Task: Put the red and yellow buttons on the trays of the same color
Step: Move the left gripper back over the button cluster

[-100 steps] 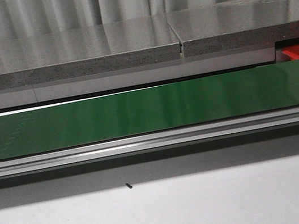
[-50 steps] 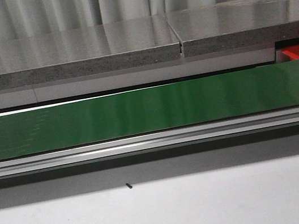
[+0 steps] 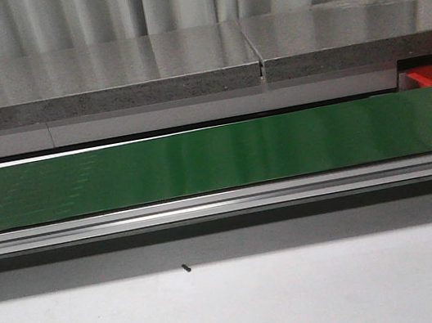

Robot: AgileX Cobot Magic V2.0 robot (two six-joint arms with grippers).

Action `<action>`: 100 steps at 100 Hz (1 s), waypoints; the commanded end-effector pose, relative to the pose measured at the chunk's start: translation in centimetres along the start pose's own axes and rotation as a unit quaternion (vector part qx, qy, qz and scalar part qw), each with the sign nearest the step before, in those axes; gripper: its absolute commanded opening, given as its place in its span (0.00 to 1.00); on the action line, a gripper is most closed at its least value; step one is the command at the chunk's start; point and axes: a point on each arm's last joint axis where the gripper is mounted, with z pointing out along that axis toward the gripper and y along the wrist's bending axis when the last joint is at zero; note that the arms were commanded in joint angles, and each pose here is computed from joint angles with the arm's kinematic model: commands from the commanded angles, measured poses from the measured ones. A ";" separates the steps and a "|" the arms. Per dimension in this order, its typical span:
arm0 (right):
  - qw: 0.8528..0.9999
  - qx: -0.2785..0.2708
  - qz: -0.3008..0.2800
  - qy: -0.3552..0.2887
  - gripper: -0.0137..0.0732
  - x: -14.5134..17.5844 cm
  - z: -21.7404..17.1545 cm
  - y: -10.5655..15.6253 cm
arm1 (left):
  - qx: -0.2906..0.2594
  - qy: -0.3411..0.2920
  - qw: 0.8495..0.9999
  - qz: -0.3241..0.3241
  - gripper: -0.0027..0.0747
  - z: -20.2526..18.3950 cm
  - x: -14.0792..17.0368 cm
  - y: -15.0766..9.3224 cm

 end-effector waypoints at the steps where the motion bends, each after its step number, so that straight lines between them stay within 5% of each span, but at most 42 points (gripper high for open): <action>1: 0.999 0.006 -0.008 -0.054 0.08 0.0 -1.3 0.0 | -0.001 -0.046 0.999 -0.005 0.01 -0.4 -1.3 0.0; 28: 0.997 0.007 -0.009 -0.070 0.08 2.4 -2.3 0.2 | -0.001 -0.046 0.999 -0.005 0.01 -0.4 -1.3 0.0; 100: 0.998 0.003 -0.006 -0.057 0.08 2.8 -2.4 0.3 | -0.001 -0.046 0.999 -0.005 0.01 -0.4 -1.3 0.0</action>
